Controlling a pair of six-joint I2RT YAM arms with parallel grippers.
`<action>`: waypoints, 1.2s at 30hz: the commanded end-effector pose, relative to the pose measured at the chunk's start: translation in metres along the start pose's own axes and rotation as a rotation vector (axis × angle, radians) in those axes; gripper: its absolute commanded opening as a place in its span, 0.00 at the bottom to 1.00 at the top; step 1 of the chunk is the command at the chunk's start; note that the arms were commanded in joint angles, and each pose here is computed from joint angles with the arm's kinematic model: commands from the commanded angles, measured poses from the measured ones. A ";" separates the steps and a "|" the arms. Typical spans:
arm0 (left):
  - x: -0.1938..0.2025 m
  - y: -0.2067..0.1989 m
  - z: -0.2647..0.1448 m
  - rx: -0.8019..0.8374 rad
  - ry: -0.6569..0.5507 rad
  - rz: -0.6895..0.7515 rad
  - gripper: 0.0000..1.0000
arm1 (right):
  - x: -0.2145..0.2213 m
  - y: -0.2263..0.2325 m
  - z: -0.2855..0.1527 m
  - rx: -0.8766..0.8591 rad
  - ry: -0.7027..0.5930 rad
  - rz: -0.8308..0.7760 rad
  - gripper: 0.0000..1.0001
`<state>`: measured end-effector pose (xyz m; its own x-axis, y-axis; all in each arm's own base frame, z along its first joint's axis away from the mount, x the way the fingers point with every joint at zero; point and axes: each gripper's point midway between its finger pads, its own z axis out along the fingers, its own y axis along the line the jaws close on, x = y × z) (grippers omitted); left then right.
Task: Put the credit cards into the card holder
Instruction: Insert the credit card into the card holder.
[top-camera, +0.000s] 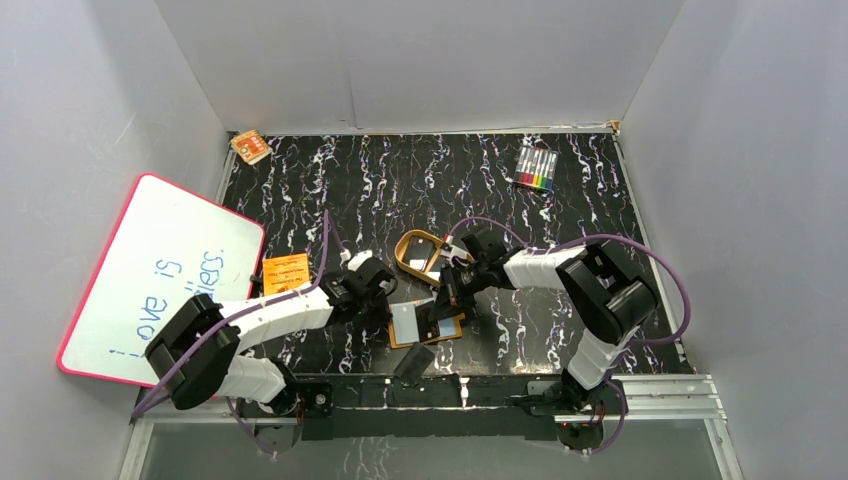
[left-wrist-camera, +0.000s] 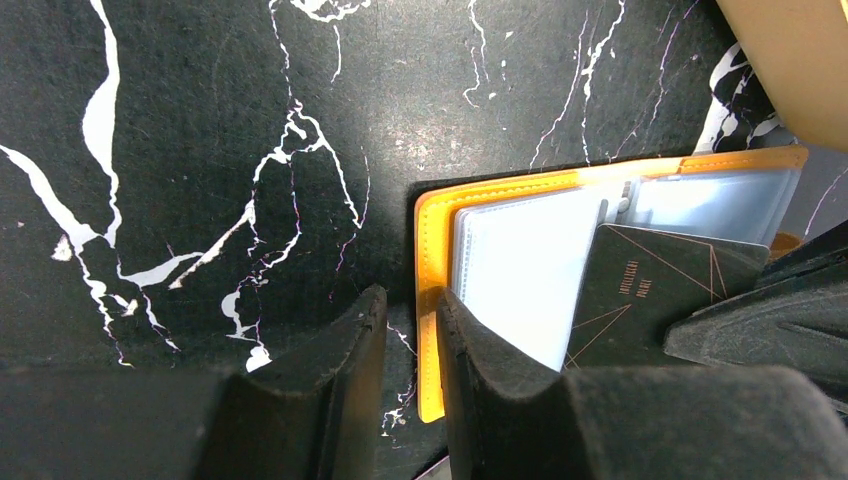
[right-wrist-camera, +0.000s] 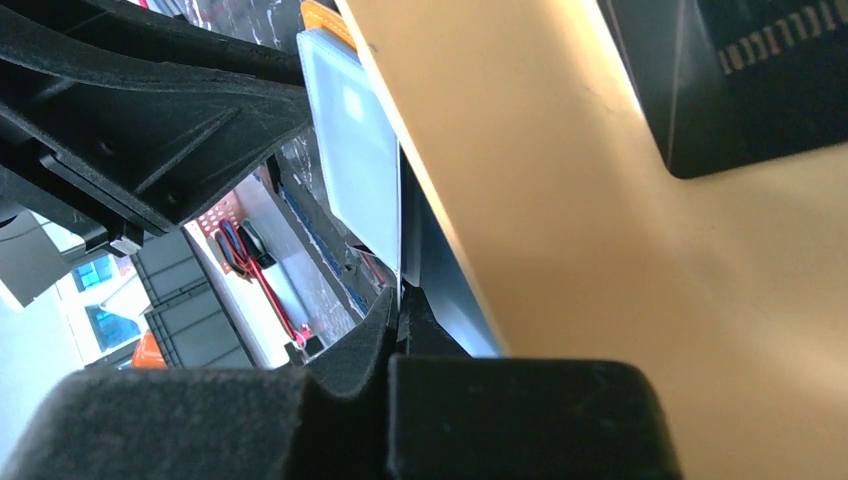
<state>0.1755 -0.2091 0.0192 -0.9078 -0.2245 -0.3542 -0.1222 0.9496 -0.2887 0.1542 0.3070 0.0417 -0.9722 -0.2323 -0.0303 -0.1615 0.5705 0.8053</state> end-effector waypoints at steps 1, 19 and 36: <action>0.010 0.013 0.005 -0.035 0.031 0.009 0.23 | -0.009 0.008 0.005 -0.028 -0.010 -0.037 0.00; 0.015 0.020 0.007 -0.051 0.045 0.006 0.23 | -0.022 -0.010 0.009 0.073 -0.069 -0.036 0.00; 0.021 0.022 0.010 -0.045 0.060 -0.005 0.20 | -0.011 -0.009 0.018 0.035 -0.103 0.015 0.00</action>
<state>0.1766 -0.2106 0.0175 -0.9051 -0.2362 -0.3537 -0.1253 0.9427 -0.3091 0.1634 0.3205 0.0392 -0.9783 -0.1916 -0.0791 -0.1736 0.5482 0.8181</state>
